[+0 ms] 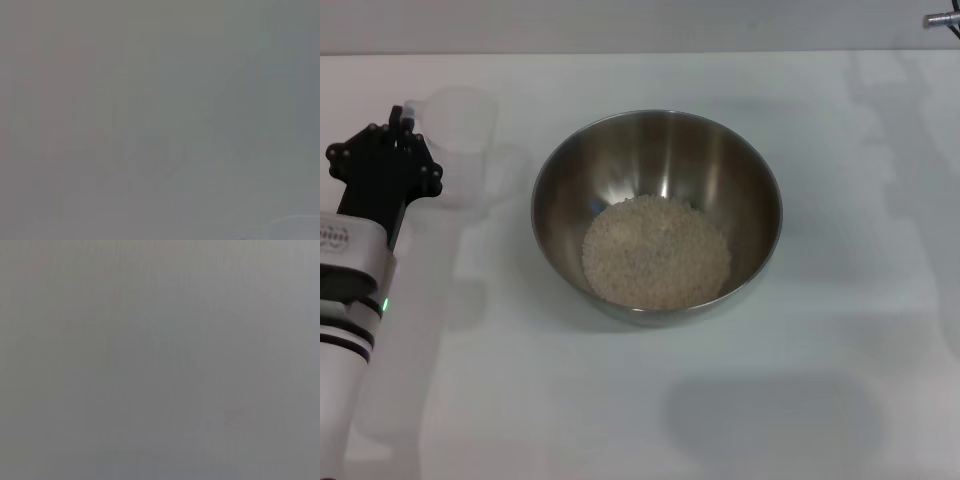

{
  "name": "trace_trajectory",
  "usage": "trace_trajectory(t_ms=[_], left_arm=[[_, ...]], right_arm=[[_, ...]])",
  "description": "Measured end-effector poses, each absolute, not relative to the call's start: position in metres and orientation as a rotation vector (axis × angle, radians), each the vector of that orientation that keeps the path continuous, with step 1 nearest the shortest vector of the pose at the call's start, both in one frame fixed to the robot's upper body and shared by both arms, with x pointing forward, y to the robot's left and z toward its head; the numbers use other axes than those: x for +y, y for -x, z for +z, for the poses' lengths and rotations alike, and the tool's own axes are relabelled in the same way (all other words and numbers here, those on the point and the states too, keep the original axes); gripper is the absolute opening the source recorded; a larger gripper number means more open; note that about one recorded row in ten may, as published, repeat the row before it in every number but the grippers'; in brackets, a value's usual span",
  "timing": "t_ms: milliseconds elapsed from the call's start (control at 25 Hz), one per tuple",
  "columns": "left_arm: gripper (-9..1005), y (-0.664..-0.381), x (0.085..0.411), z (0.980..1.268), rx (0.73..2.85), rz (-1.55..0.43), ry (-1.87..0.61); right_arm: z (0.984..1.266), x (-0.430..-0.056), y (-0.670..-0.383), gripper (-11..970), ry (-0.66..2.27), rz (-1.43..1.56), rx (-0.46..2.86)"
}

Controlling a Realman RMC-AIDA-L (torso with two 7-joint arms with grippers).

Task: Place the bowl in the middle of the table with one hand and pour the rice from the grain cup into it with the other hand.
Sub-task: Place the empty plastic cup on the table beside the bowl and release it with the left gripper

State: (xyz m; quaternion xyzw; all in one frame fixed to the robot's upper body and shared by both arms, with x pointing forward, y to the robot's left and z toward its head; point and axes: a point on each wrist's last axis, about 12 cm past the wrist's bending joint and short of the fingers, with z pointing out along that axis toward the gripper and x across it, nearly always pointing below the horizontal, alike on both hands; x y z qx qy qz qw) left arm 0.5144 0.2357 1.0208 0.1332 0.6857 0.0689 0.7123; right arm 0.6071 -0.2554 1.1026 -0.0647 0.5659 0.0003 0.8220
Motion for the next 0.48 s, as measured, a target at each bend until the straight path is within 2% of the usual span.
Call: trace_trajectory(t_ms=[480], left_arm=[[77, -0.526, 0.248, 1.01, 1.679, 0.029, -0.098]], right_arm=[[1.103, -0.255, -0.609, 602, 0.137, -0.001, 1.21]])
